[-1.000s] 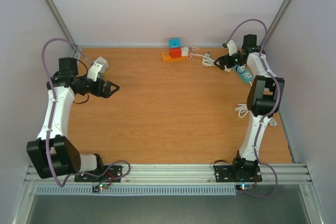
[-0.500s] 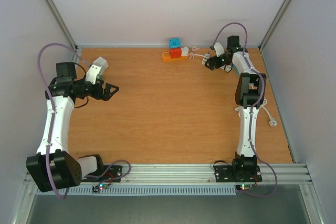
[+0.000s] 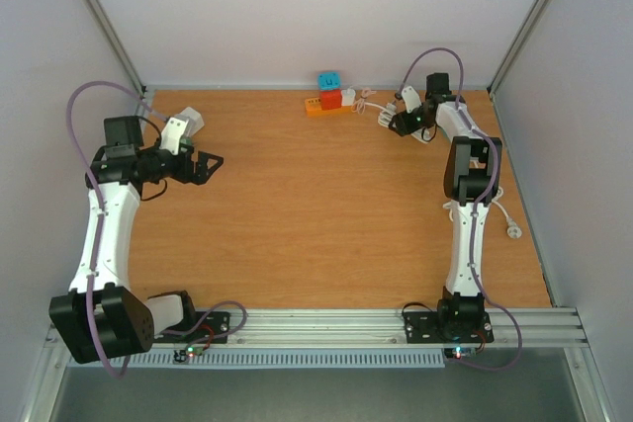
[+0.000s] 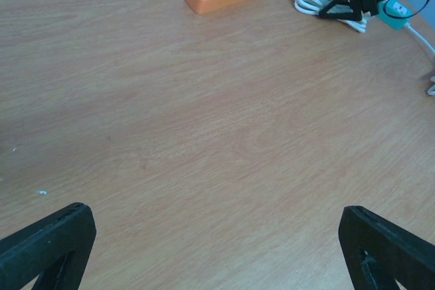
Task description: Pull the plug off the socket
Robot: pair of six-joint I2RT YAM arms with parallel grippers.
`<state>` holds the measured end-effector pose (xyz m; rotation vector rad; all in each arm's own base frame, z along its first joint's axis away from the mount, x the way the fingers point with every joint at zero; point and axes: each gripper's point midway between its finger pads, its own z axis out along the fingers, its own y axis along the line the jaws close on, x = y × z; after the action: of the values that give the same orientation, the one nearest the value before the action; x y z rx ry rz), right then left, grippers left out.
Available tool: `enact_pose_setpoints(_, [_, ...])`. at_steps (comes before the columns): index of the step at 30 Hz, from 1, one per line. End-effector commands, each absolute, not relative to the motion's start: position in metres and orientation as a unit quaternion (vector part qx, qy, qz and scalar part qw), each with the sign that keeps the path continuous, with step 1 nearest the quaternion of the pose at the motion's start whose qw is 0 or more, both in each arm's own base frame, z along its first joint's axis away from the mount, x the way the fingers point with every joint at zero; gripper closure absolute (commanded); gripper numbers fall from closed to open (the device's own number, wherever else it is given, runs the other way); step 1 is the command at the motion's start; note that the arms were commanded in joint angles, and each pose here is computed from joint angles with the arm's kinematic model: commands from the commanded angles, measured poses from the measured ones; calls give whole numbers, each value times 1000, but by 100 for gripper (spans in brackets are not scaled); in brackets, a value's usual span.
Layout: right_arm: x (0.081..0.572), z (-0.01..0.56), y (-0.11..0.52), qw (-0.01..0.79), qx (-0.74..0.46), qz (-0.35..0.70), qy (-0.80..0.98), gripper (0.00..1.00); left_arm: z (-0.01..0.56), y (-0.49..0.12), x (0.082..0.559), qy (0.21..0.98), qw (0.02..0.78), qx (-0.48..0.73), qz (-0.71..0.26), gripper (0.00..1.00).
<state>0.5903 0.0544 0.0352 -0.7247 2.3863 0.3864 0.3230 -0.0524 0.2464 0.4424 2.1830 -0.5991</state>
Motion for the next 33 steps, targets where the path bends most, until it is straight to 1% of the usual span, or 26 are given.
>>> enact_pose_setpoints(1, [549,29,83,267,-288,182,902,50,249,-52,328,858,422,175,-233,0])
enact_pose_setpoints(3, [534,28,102,262,-307,183,897,53,249,-52,329,858,423,174,-235,0])
enact_pose_setpoints(7, [509,25,119,258,-329,181,890,58,248,-53,329,858,422,173,-236,0])
enact_pose_setpoints(10, [486,20,130,252,-348,176,886,60,247,-52,327,857,425,173,-234,0])
enact_pose_setpoints(19, [410,8,174,222,-412,179,865,61,246,-55,323,853,433,172,-237,0])
enact_pose_setpoints(33, [322,14,244,193,-508,196,816,61,249,-56,317,851,435,172,-240,0])
